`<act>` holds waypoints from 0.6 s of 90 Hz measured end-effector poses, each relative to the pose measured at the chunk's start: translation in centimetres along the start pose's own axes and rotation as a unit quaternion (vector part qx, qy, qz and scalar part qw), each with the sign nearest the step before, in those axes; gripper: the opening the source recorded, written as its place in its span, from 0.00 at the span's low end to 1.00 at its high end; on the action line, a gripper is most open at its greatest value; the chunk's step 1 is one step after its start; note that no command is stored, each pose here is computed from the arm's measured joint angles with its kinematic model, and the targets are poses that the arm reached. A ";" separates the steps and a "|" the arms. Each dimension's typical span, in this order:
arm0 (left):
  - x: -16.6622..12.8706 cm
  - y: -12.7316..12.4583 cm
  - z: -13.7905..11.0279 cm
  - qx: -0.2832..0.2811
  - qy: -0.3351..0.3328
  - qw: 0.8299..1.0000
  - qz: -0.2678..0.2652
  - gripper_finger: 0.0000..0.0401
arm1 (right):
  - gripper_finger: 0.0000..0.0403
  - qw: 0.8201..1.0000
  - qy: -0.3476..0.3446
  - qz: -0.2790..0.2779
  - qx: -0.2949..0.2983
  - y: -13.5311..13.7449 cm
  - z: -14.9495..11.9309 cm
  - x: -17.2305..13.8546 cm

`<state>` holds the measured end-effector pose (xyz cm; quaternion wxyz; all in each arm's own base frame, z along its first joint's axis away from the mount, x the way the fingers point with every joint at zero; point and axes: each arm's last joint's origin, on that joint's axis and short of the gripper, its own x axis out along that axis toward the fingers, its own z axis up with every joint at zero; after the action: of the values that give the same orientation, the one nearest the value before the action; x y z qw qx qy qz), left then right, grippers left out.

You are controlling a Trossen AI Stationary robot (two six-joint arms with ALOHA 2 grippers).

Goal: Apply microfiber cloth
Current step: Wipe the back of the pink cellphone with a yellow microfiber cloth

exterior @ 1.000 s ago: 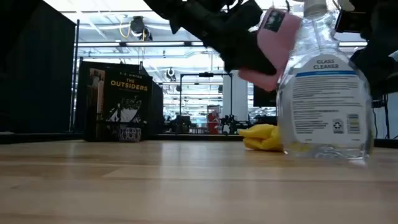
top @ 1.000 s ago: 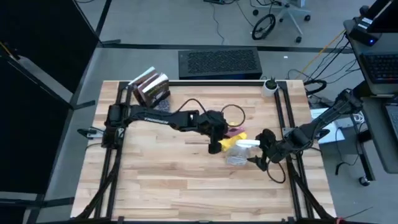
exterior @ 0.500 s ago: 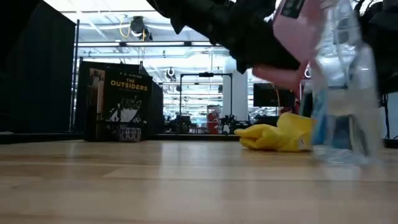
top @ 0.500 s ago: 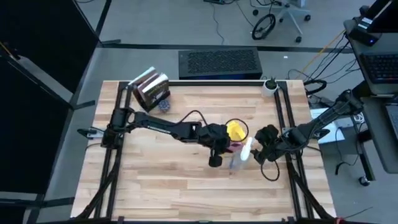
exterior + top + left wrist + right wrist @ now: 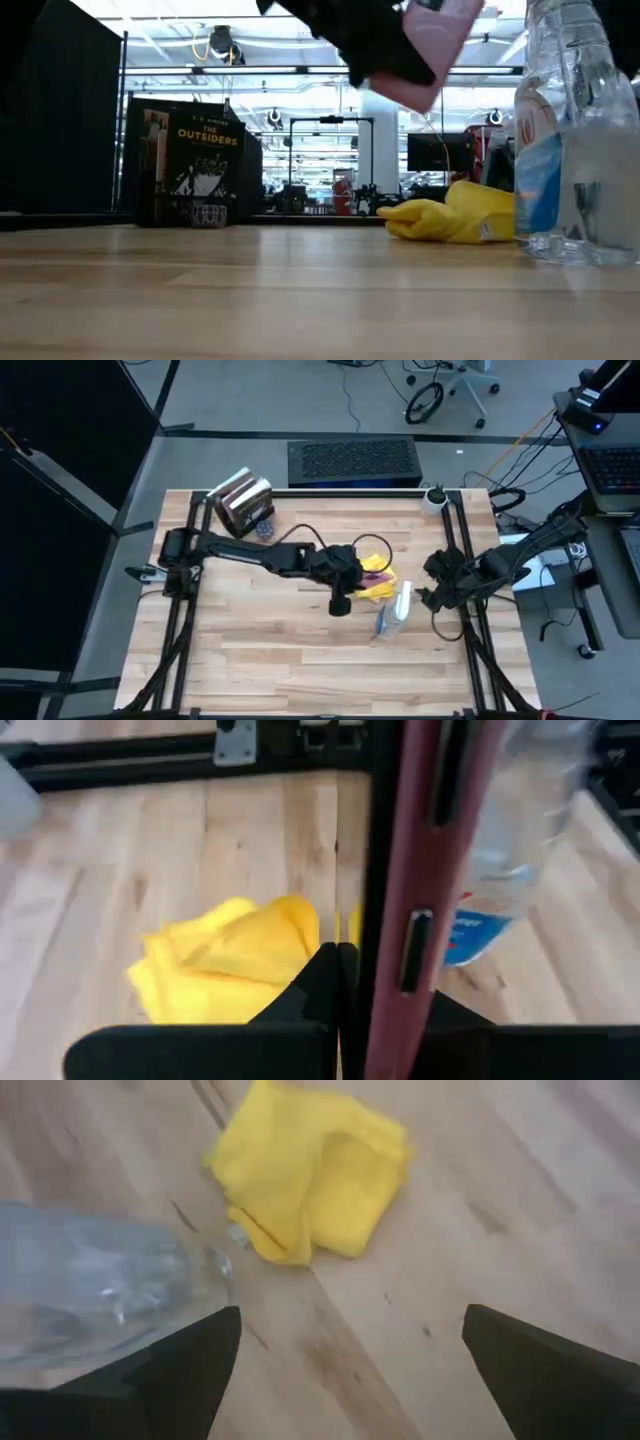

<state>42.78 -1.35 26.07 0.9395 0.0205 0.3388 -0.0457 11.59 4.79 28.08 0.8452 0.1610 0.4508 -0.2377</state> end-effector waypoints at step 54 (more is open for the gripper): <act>1.8 -2.7 -12.0 -0.361 0.055 0.928 -0.074 0.03 | 0.91 0.964 -0.260 0.040 -0.023 0.6 6.6 -7.9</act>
<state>36.28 -3.34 15.63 0.8574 -0.3428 0.3838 0.0114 12.69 4.09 38.30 0.9457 0.0921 0.2139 -0.2266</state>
